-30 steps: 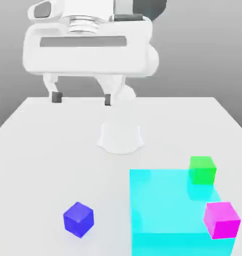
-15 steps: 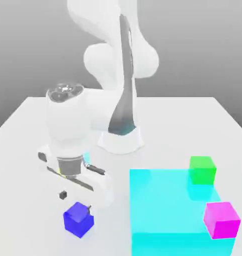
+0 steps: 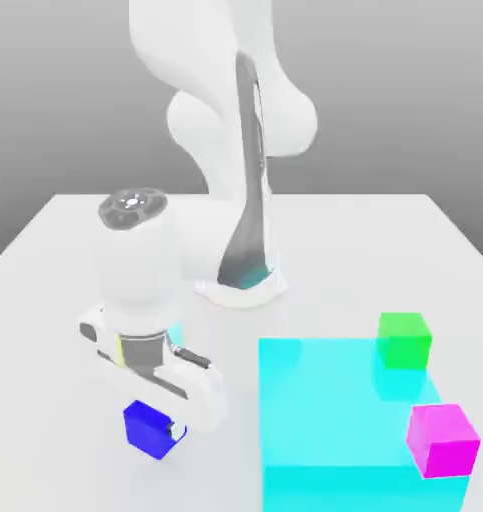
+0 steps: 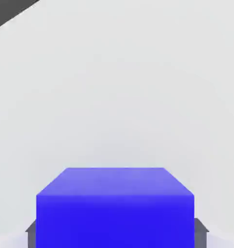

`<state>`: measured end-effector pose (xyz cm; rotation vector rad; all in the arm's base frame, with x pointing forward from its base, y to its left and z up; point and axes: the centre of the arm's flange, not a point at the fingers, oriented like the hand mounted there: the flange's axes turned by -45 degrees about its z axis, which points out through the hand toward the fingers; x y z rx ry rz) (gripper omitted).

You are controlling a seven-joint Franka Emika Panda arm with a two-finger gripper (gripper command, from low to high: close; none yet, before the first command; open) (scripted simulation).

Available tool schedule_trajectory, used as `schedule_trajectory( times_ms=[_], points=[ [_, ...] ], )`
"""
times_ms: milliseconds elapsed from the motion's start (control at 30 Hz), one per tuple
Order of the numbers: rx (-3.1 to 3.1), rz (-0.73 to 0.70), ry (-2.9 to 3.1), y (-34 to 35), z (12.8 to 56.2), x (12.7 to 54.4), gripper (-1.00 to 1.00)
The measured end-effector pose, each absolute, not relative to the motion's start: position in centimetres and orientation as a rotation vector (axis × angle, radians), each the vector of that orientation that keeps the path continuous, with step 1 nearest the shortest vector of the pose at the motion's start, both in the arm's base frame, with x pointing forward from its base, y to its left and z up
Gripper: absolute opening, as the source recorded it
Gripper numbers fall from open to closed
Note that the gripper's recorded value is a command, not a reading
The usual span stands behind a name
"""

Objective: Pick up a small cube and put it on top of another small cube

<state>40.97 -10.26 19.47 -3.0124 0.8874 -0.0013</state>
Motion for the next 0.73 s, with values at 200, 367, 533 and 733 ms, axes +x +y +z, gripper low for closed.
schedule_trajectory(
  times_ms=[200, 367, 533, 733],
  points=[
    [-3.105, -0.004, 0.312, 4.5, 26.5, 41.7, -1.0],
    [-3.12, -0.001, -0.126, 14.7, 31.9, 38.0, -1.0],
    [-3.107, 0.001, -0.446, 21.2, 32.6, 33.5, -1.0],
    [-3.106, 0.0, -0.463, 21.5, 29.2, 33.2, 1.0]
  ],
)
